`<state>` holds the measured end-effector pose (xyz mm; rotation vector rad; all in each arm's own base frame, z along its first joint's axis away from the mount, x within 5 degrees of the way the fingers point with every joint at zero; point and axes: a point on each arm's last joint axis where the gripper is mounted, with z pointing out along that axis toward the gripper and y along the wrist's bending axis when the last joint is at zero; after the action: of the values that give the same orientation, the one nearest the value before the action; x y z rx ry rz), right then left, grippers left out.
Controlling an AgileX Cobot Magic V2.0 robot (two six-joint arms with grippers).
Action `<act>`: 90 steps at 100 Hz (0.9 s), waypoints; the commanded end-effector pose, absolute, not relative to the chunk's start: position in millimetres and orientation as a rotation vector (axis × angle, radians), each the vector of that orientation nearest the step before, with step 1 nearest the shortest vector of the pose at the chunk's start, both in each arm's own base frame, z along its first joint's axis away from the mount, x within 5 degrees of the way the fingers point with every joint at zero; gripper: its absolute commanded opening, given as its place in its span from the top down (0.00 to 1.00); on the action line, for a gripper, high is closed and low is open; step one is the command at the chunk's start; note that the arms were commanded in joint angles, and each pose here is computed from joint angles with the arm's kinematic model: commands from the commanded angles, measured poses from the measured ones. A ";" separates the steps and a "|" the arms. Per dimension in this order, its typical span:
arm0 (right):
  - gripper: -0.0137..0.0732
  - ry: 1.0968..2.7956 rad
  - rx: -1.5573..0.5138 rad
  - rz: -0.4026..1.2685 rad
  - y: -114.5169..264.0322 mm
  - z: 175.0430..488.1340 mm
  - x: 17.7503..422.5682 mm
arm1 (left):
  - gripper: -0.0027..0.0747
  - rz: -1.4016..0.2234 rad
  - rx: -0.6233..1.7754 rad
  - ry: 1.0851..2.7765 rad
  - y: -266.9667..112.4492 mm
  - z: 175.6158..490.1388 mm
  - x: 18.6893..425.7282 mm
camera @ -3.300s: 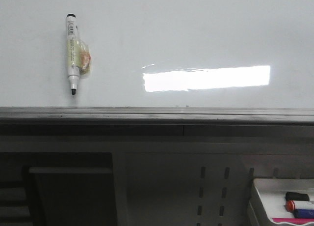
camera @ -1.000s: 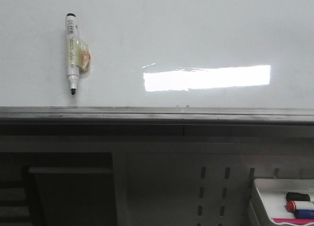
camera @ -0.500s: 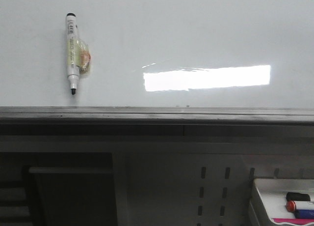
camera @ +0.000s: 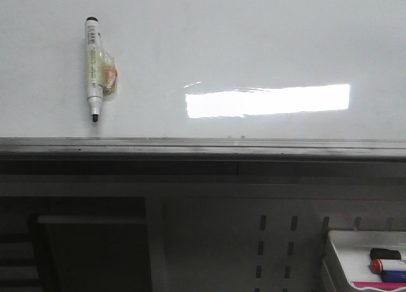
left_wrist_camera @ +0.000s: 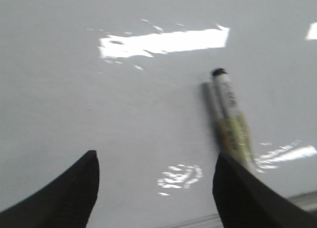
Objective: Write number 4 on whiteboard
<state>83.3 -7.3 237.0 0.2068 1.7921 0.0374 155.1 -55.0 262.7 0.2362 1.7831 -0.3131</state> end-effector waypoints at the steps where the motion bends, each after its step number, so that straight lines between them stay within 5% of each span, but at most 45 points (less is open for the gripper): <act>1: 0.92 1.704 0.202 0.032 -8.3 254.4 86.4 | 0.40 -0.458 0.270 1.690 -79.2 277.6 161.4; 24: 0.92 1.703 0.202 0.032 -8.3 254.5 86.5 | 0.41 -0.627 0.267 1.770 -119.9 255.3 174.7; 90: 0.92 1.703 0.202 0.032 -8.3 254.5 86.5 | 0.43 -0.613 0.164 1.860 -149.6 222.7 221.1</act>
<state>83.3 -7.2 237.0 0.2068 1.7938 0.0377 214.7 -145.4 208.2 0.2228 1.9573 -0.5703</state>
